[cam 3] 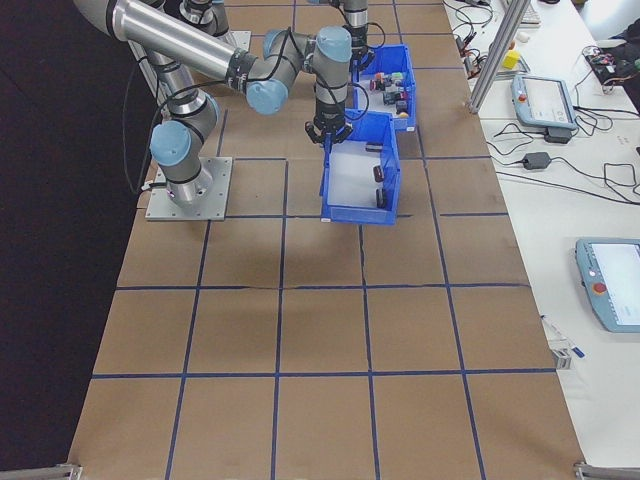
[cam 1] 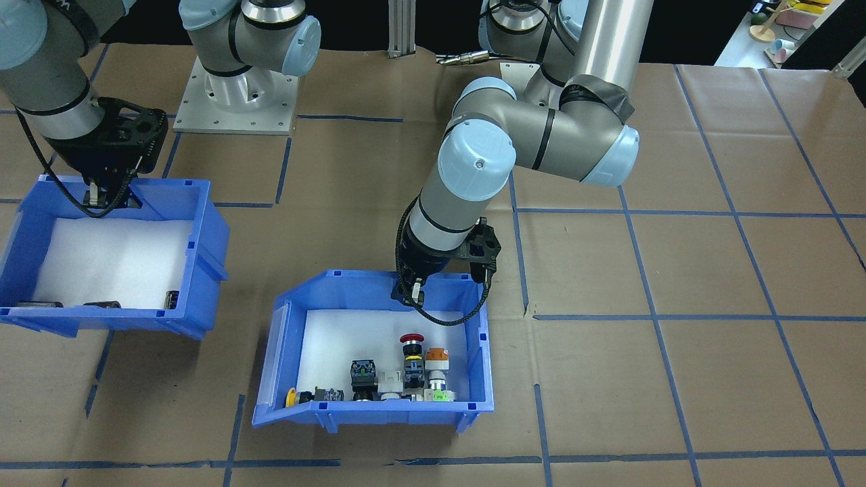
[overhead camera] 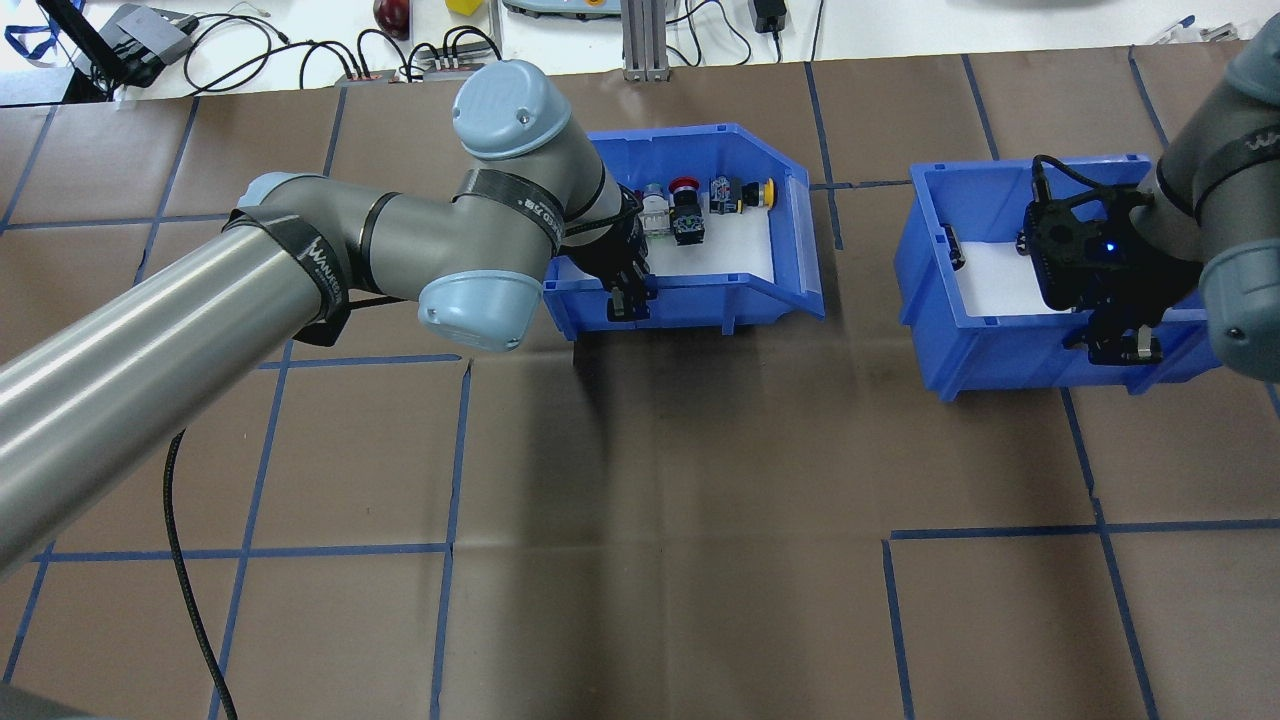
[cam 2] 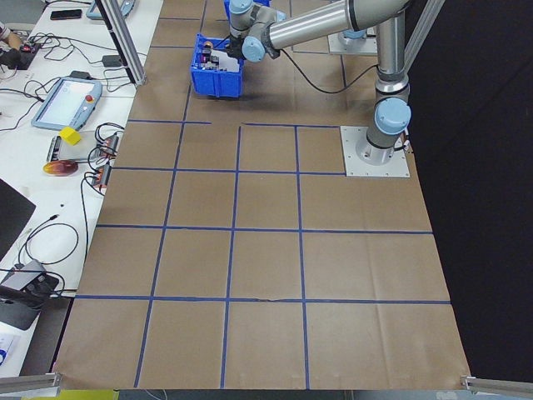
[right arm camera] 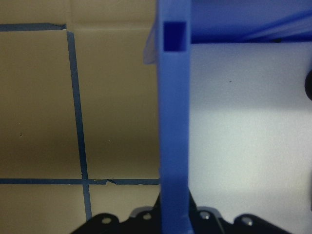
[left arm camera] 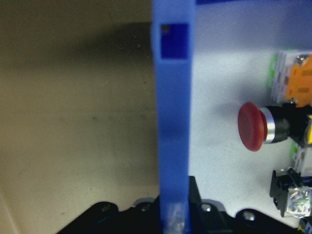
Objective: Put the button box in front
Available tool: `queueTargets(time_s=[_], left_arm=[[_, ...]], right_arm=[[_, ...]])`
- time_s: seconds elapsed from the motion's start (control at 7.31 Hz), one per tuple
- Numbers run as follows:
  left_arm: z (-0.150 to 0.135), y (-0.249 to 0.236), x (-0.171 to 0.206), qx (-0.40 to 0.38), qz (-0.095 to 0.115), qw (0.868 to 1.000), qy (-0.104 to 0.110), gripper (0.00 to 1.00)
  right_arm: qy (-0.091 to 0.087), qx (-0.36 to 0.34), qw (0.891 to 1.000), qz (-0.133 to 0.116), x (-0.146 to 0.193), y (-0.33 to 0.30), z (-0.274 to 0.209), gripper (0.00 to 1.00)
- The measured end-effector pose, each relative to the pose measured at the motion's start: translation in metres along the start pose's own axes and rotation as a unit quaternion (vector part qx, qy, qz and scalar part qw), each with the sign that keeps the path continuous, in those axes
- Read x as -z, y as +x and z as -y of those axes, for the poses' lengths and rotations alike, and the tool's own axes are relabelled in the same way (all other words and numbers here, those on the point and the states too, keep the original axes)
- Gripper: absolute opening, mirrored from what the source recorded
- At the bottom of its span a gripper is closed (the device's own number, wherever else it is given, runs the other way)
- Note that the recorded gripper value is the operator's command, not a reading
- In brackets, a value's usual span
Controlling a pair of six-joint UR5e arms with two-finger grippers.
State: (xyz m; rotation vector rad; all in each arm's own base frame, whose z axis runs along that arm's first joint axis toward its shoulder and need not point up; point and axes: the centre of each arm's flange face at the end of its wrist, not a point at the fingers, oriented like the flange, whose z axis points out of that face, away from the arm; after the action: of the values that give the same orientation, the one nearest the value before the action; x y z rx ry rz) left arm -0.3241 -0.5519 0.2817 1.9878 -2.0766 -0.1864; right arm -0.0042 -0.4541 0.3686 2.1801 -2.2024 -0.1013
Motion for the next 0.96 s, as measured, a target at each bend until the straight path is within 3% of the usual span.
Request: queueTargets(time_s=[0.41, 0.68, 0.82, 0.96], left_arm=[[-0.003, 0.023, -0.012, -0.008, -0.010, 1.000, -0.003, 0.04], [-0.002, 0.026, -0.020, -0.007, -0.005, 1.000, 0.000, 0.21], [-0.001, 0.026, -0.024, -0.004, -0.003, 1.000, 0.001, 0.68], [0.000, 0.028, -0.024, 0.001, -0.004, 1.000, 0.005, 0.94]], right_arm=[[0.002, 0.004, 1.000, 0.001, -0.001, 0.000, 0.001, 0.09], [0.002, 0.005, 1.000, 0.001, -0.001, -0.001, 0.001, 0.09], [0.002, 0.005, 1.000, 0.002, -0.001, -0.001, 0.001, 0.09], [0.003, 0.004, 1.000, 0.003, -0.003, -0.002, 0.002, 0.09]])
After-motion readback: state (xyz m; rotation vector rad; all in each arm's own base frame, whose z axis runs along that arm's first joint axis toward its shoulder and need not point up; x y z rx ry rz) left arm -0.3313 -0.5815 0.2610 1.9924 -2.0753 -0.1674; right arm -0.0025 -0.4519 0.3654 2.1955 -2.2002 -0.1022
